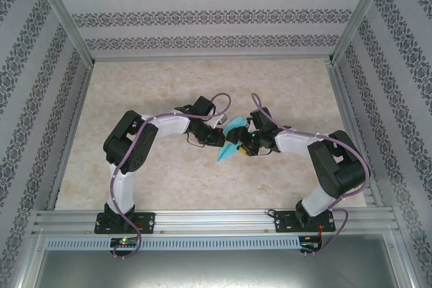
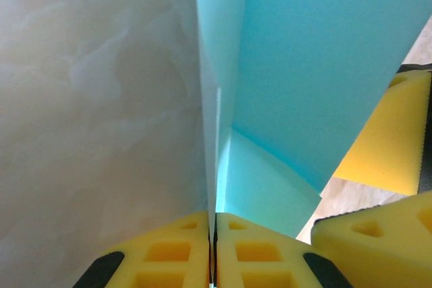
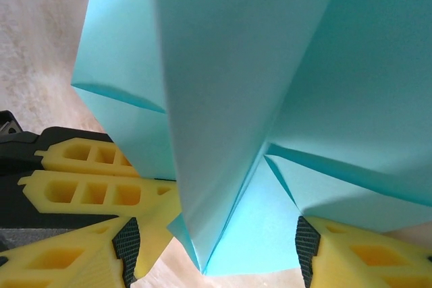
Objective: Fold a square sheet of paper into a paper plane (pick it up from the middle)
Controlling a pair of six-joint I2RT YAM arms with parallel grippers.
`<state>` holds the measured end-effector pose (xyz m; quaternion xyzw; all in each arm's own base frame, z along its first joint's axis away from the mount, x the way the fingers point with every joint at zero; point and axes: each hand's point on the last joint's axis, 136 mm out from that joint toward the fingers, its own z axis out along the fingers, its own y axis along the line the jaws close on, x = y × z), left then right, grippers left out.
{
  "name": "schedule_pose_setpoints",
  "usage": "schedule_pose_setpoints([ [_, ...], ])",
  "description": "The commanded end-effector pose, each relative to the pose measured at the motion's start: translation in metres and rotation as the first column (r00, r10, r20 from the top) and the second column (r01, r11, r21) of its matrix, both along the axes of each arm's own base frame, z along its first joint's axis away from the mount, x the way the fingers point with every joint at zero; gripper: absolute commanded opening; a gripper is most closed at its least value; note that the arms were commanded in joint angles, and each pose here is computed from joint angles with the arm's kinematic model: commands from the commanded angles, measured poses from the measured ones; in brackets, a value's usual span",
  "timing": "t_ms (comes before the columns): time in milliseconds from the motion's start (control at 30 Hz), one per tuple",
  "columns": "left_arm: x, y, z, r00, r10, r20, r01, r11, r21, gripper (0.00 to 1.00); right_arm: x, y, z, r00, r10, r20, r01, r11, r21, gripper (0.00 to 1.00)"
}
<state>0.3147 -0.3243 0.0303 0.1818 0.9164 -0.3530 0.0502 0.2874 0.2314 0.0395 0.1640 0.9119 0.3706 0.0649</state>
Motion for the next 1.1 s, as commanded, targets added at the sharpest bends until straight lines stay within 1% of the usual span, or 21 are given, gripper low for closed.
schedule_pose_setpoints([
  [0,0.000,0.000,-0.003,1.000,0.002,-0.020,-0.002,1.000,-0.022,0.11,0.000,0.015,0.015,0.999,0.015,0.028,-0.018,0.996,0.083,0.65],
  [100,0.000,0.000,-0.005,1.000,0.001,-0.022,-0.001,1.000,-0.019,0.11,-0.001,0.015,0.019,0.999,0.012,0.032,-0.015,0.996,0.089,0.65],
  [167,-0.001,0.000,-0.006,1.000,0.002,-0.024,-0.002,1.000,-0.017,0.11,-0.004,0.009,0.019,0.999,0.012,0.030,-0.014,0.999,0.050,0.65],
  [233,-0.001,0.001,-0.006,1.000,0.003,-0.024,-0.003,1.000,-0.016,0.11,-0.009,-0.002,0.015,1.000,0.015,0.025,-0.015,1.000,-0.024,0.65],
  [467,0.001,0.001,-0.006,1.000,0.002,-0.025,-0.002,1.000,-0.013,0.11,-0.026,-0.012,0.004,1.000,-0.015,-0.012,0.014,0.997,-0.073,0.66],
  [933,-0.001,0.000,-0.007,0.999,0.000,-0.038,-0.001,1.000,-0.019,0.11,-0.018,0.002,-0.006,0.999,-0.042,-0.015,0.041,0.997,-0.060,0.69],
  [1067,-0.002,0.000,-0.007,0.999,0.000,-0.039,-0.001,1.000,-0.022,0.11,-0.011,0.009,0.000,0.999,-0.050,0.012,0.050,0.998,-0.025,0.69],
])
